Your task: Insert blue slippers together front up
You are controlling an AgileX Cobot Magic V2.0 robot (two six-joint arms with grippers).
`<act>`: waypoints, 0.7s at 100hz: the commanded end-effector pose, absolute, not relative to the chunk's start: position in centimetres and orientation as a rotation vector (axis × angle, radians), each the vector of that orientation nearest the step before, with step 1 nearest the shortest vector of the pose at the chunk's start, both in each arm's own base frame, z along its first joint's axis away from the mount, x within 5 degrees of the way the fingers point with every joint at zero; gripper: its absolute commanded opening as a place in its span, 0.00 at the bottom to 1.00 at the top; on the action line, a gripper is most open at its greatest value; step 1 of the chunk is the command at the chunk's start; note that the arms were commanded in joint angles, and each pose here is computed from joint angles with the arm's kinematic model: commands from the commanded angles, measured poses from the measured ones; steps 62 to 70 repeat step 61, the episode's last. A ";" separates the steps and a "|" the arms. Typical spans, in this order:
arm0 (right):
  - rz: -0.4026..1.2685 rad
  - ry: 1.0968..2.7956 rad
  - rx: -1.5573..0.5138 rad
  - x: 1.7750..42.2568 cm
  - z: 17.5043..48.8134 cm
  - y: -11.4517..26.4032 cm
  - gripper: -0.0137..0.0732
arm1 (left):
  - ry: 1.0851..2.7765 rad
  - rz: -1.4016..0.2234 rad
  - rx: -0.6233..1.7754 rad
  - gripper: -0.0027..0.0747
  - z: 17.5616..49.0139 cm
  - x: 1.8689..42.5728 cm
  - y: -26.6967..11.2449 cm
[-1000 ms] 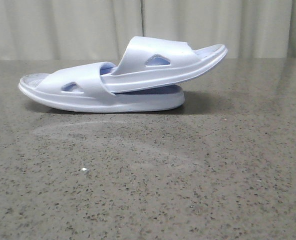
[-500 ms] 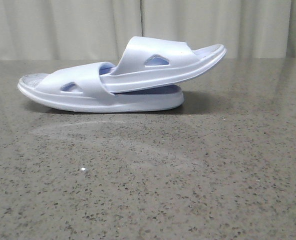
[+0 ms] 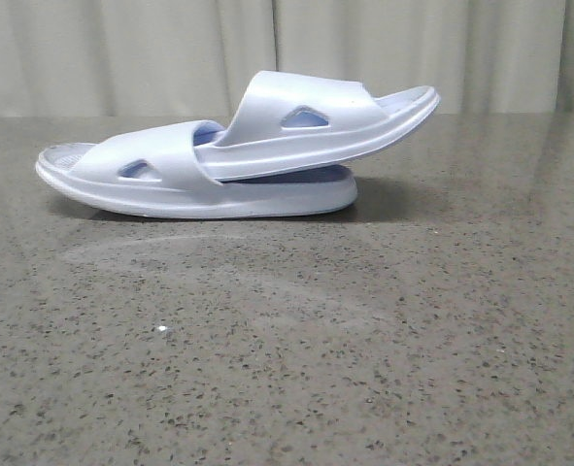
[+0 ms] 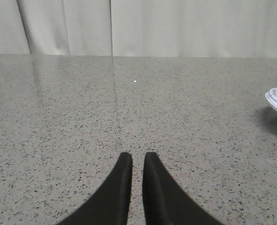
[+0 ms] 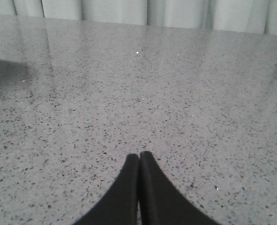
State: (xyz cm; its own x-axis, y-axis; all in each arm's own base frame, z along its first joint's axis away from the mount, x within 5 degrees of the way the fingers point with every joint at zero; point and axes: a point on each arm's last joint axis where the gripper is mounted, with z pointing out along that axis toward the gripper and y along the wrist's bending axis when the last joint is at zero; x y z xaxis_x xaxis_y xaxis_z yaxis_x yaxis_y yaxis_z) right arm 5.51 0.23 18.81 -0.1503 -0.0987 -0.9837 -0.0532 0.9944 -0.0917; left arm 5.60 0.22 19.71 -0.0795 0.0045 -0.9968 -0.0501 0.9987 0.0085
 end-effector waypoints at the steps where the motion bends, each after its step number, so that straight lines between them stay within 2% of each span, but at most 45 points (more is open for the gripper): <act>1: -0.064 1.638 -0.119 5.5 19.0 0.2 0.04 | 1.554 0.038 -0.051 0.05 20.3 5.4 0.3; 70: -0.059 1.638 -0.116 5.5 19.0 0.2 0.04 | 1.554 0.038 -0.051 0.05 20.3 5.4 0.3</act>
